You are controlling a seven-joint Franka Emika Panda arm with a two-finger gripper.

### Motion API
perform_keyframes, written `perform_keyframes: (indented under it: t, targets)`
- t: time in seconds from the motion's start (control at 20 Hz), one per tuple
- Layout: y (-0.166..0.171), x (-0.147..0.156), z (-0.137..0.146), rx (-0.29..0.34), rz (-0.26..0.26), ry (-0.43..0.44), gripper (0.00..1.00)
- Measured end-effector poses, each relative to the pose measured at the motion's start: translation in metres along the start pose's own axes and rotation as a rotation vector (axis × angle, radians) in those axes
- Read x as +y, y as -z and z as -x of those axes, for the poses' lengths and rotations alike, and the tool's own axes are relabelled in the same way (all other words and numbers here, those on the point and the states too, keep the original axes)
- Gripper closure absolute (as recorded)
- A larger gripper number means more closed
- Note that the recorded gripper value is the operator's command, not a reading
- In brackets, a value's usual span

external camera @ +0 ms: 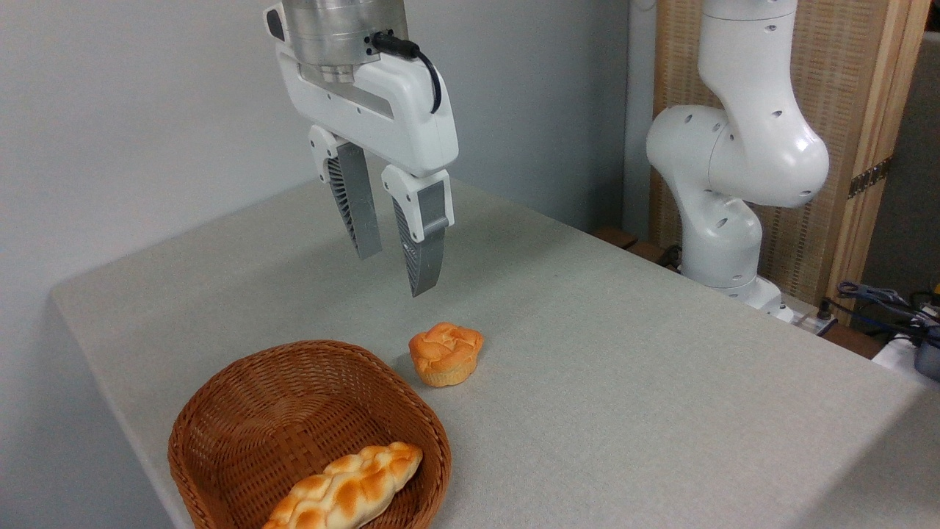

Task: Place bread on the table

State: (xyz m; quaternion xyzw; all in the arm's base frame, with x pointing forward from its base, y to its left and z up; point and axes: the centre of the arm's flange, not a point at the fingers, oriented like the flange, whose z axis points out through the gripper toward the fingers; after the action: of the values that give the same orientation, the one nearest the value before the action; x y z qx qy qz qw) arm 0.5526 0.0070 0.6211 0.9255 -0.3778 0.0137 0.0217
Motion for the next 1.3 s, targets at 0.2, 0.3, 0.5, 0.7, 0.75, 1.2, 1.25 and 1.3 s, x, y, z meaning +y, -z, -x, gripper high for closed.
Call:
perform_keyframes:
  t: [0.2, 0.3, 0.5, 0.7, 0.75, 1.2, 1.25, 1.3]
  targets:
    - [0.0, 0.0, 0.0, 0.0, 0.0, 0.0, 0.0]
    - [0.0, 0.0, 0.0, 0.0, 0.0, 0.001, 0.0]
    - [0.0, 0.0, 0.0, 0.0, 0.0, 0.001, 0.0]
    - [0.0, 0.0, 0.0, 0.0, 0.0, 0.001, 0.0]
    - [0.0, 0.0, 0.0, 0.0, 0.0, 0.001, 0.0]
    - [-0.004, -0.011, -0.008, 0.042, -0.043, 0.004, 0.0]
    - [-0.008, -0.016, -0.011, 0.048, -0.049, 0.005, 0.0]
    - [-0.015, -0.021, -0.015, 0.056, -0.057, 0.007, 0.0]
